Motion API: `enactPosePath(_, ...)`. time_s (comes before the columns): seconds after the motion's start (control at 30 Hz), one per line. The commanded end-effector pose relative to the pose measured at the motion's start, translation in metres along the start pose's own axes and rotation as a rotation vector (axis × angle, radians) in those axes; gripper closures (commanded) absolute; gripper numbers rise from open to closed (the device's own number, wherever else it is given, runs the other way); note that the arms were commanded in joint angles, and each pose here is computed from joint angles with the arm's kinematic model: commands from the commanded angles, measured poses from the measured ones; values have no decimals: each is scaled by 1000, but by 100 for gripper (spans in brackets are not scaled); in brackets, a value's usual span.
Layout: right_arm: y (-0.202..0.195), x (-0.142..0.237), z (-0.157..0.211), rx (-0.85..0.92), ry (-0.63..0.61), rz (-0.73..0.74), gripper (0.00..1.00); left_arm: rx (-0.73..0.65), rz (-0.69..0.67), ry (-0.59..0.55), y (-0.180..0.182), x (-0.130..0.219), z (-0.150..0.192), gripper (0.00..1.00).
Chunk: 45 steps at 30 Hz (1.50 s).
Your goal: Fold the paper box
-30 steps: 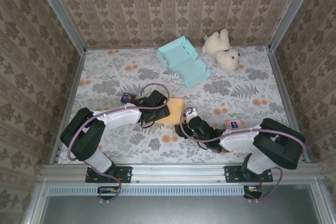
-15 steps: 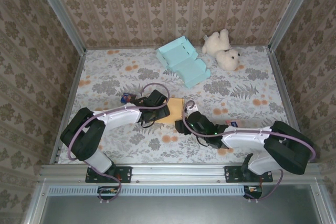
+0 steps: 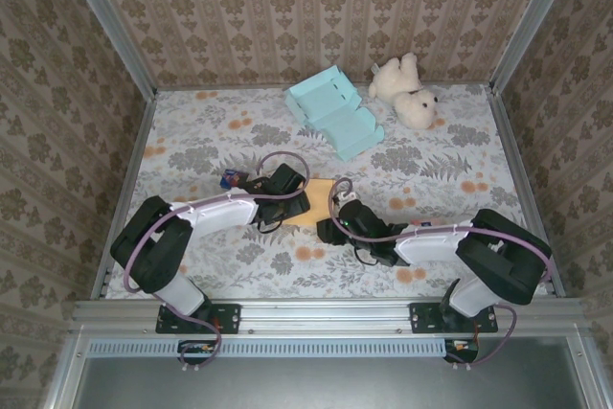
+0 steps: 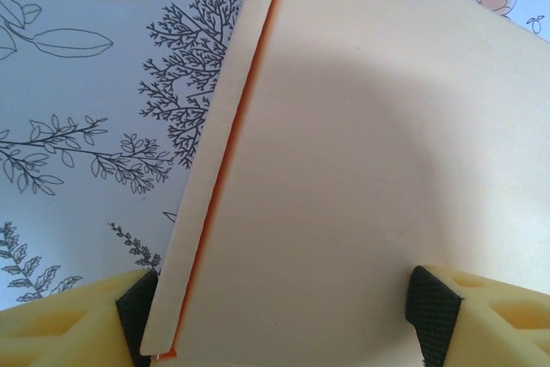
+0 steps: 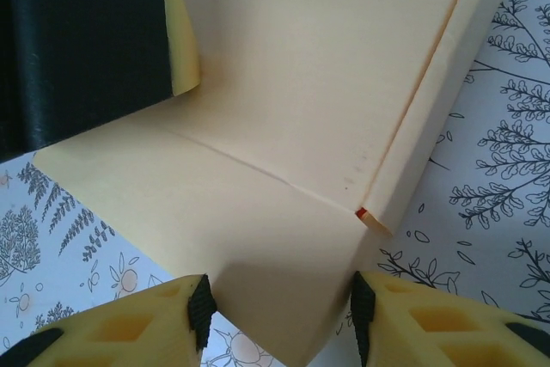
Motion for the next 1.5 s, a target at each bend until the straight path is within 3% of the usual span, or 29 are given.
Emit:
enactPosePath(0.0, 11, -3, -7, -23, -9, -51, 52, -104, -295, 255, 67, -24, 60, 24)
enactPosePath(0.63, -10, 0, -5, 60, -36, 88, 52, -108, -297, 257, 67, -24, 59, 24)
enactPosePath(1.47, -15, -9, -2, 109, -57, 122, 52, -113, -302, 262, 69, -25, 61, 24)
Point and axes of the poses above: each hand's point on the last joint's axis, 136 mm out from that joint toward the fingers, its own x axis back along the fingers, its own y axis along the line the jaws close on, z = x × y, the point moved 5 cm from there along x, back along the fingers, and after that the axes turned 6 degrees about -x, right-handed, at the moved point
